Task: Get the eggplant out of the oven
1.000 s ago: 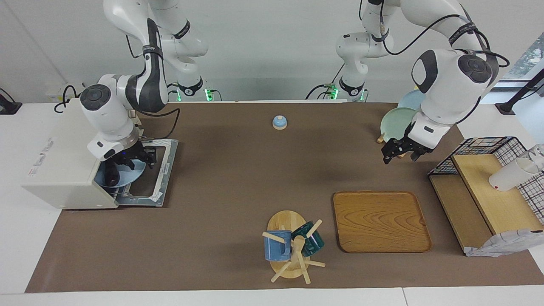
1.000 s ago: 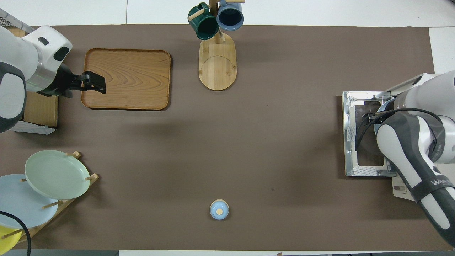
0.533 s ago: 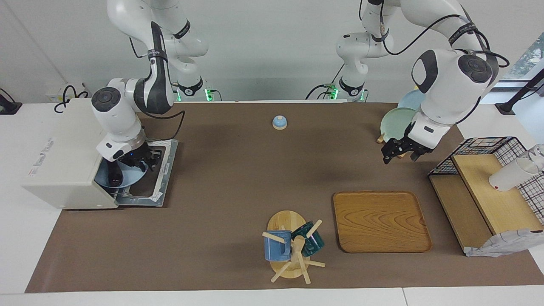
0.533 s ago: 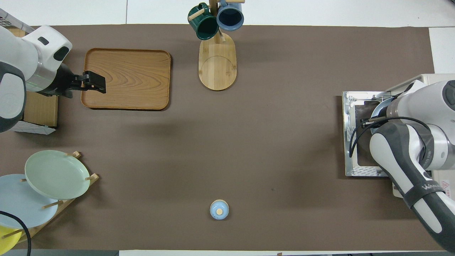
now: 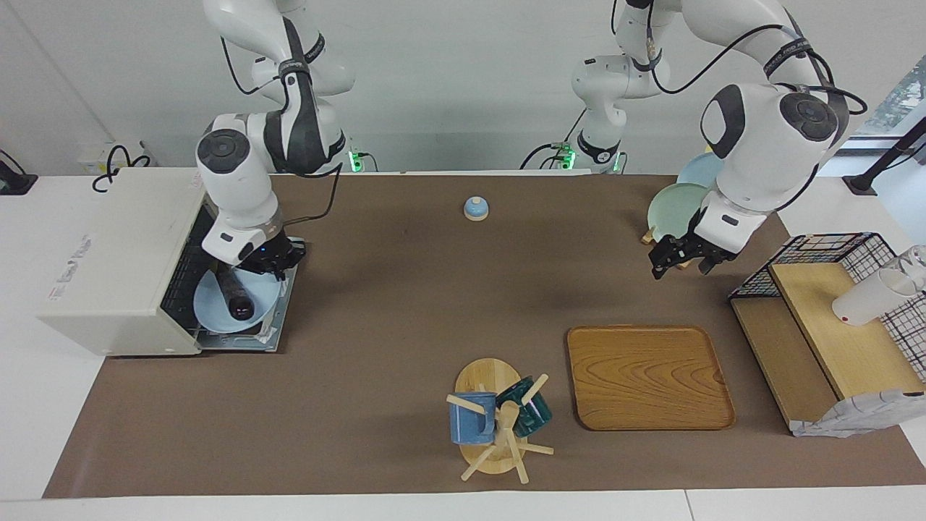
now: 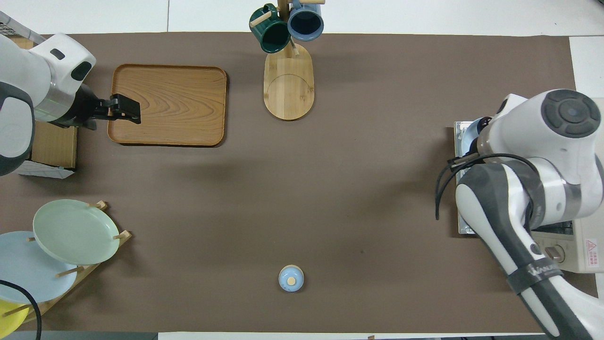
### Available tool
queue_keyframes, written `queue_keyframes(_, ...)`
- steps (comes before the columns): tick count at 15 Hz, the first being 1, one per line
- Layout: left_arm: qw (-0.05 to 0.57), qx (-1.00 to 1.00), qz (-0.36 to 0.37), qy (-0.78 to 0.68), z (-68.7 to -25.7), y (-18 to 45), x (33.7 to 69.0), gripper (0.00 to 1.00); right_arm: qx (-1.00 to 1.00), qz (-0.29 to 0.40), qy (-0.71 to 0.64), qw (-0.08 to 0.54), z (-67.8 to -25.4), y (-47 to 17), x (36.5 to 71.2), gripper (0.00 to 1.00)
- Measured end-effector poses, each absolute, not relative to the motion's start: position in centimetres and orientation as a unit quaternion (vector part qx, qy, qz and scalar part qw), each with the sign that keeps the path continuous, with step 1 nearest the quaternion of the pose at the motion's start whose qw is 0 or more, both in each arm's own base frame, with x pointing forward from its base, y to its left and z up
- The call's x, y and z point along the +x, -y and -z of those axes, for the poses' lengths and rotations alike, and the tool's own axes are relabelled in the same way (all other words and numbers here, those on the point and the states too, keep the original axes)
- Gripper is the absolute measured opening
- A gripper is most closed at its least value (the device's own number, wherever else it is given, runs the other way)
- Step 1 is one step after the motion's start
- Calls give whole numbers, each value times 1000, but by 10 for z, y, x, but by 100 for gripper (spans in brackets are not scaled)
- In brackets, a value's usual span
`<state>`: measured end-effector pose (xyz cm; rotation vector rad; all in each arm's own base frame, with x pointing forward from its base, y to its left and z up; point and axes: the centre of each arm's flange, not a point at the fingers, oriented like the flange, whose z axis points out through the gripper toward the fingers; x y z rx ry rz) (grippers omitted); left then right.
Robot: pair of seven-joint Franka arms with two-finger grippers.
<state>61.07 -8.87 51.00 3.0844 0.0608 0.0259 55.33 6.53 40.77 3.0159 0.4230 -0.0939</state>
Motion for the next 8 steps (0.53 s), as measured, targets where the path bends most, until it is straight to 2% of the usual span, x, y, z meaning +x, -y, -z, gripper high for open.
queue_keyframes(4,28,999,-10,-20,-511,89,611,100,987,32,-145,56,-402,-168,532,3)
queue_keyframes(8,29,999,-13,-26,-514,81,612,100,984,24,-158,72,-406,-232,510,3)
